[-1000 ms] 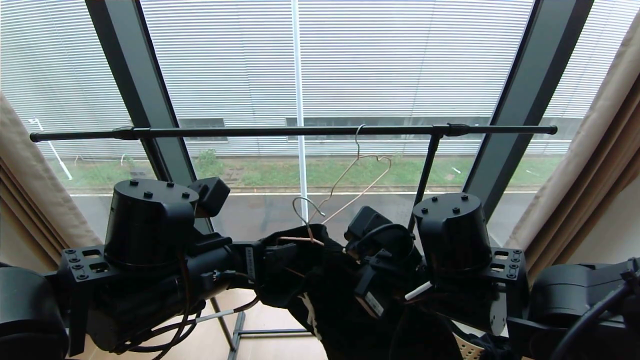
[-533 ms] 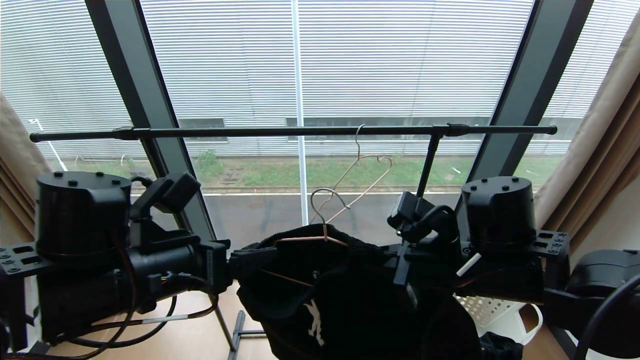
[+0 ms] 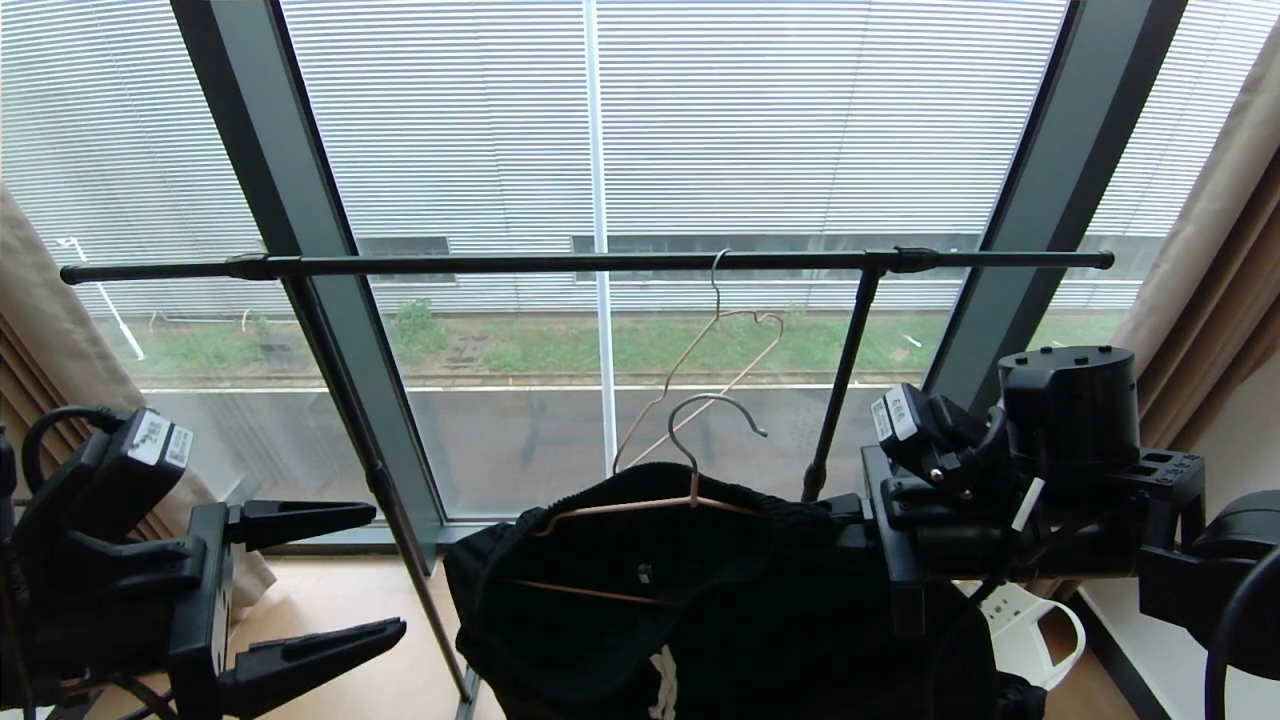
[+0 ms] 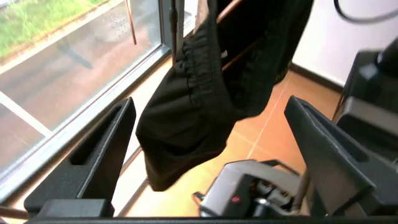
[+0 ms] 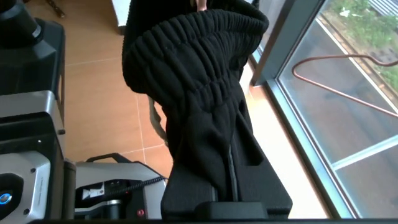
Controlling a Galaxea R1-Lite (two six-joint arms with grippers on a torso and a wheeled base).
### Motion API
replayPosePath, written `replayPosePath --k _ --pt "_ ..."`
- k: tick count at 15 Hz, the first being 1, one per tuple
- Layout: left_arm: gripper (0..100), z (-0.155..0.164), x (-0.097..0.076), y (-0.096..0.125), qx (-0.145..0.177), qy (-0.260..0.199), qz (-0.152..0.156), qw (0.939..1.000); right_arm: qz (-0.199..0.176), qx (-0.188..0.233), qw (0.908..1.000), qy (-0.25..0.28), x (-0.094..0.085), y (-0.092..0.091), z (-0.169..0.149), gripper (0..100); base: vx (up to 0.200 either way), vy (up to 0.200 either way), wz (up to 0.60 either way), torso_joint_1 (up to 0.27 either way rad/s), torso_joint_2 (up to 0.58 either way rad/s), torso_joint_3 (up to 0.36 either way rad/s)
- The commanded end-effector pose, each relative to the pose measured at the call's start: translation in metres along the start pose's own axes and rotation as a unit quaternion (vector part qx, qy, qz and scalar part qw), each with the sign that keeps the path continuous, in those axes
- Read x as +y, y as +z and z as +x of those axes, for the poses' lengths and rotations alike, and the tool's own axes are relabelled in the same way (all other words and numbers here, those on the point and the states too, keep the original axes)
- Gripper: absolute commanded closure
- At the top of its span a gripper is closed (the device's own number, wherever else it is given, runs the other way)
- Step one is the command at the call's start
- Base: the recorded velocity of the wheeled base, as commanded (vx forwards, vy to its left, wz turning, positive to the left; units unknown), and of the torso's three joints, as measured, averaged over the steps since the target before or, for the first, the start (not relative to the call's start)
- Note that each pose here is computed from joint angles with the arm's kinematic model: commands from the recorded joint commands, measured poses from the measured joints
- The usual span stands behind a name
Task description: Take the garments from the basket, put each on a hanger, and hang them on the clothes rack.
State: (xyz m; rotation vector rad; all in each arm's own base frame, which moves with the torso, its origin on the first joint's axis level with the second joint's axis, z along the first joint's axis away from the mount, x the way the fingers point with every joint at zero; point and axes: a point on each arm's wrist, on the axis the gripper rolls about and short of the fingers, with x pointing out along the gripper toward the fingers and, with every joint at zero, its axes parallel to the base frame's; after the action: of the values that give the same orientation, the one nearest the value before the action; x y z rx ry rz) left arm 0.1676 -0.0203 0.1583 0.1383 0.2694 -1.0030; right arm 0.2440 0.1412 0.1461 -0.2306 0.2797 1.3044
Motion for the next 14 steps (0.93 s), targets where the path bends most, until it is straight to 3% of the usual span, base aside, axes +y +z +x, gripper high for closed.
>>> replayPosePath --k 1,9,14 --pt "0 -0.001 -0.002 -0.014 0.012 -0.003 0.011 0.9999 -0.002 -0.003 0.9999 0.014 0.001 -0.002 -0.002 100 0.000 0.000 0.00 0.000 0.00 0.000" --pt "0 0.033 -0.005 -0.020 0.039 -0.088 0.013 0.9952 -0.026 -0.024 0.9983 0.046 0.010 0.007 -0.003 100 0.000 0.000 0.00 0.000 0.00 0.000" --pt "0 0.044 0.014 -0.010 0.040 -0.074 0.023 0.9962 -0.044 -0.042 0.9962 0.061 0.021 0.017 -0.011 100 0.000 0.000 0.00 0.000 0.00 0.000"
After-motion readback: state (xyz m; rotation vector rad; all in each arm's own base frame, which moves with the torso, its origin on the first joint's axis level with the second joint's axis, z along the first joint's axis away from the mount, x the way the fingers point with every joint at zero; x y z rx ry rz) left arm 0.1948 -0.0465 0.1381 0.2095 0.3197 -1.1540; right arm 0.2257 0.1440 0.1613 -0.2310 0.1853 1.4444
